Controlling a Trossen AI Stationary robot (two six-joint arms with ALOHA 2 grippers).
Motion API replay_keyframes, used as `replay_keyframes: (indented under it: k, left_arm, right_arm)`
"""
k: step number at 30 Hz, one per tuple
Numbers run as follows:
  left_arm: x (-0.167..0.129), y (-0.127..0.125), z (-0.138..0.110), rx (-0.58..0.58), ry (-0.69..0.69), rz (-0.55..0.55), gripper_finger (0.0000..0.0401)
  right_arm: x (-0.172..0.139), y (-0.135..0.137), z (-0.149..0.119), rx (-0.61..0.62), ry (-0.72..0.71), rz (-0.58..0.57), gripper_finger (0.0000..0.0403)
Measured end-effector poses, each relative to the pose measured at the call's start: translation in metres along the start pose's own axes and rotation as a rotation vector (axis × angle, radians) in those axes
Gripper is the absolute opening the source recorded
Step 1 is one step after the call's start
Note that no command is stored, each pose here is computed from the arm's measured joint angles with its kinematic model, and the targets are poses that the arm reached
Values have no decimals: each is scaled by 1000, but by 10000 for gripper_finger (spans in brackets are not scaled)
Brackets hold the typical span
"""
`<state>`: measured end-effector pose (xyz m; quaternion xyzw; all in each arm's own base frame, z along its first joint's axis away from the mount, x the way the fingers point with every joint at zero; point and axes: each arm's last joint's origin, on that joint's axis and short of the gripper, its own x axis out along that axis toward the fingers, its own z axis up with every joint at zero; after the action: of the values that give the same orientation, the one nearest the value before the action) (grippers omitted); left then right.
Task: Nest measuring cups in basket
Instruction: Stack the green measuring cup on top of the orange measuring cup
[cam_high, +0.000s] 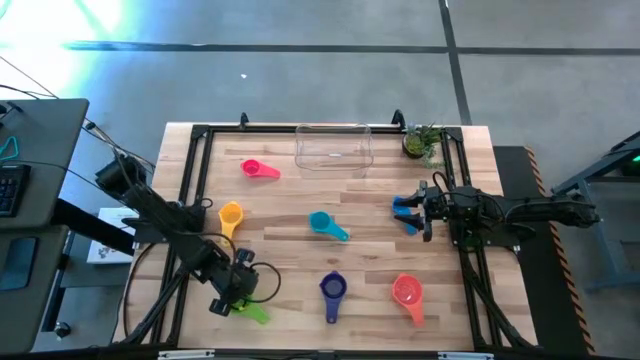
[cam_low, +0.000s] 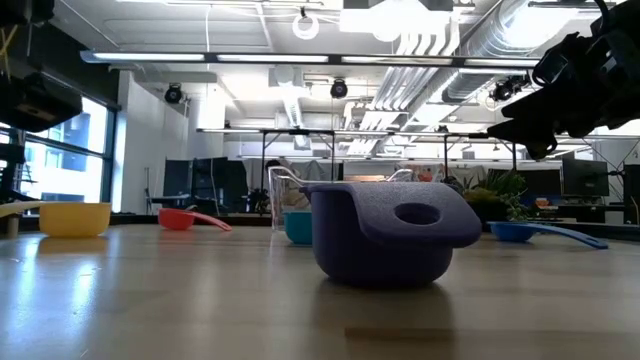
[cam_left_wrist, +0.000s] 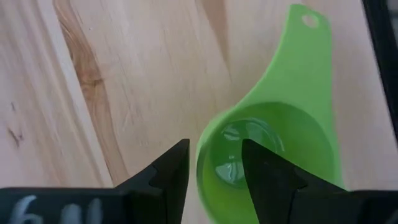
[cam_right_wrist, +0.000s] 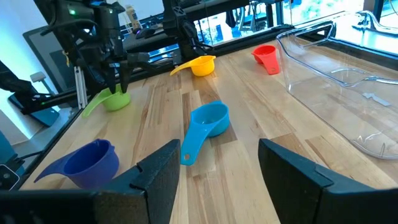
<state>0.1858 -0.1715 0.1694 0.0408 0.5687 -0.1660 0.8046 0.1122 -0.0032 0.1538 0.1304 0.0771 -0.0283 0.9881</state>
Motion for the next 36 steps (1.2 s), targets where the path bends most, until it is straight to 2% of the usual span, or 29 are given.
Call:
replay_keyframes:
  k: [6,17,28,36]
  left_arm:
    - [9,0,0,5,27,8,114]
    - [9,-2,0,34,24,-3,8]
    - [-4,0,3,38,-18,-48,5]
    - [-21,14,10,35,-76,-95,5]
  right_arm:
    - [0,0,-1,0,8,-2,209]
    - [0,0,-1,0,14,-4,209]
    - [0,0,-2,0,18,-5,209]
    - [0,-1,-3,-1,35,-9,209]
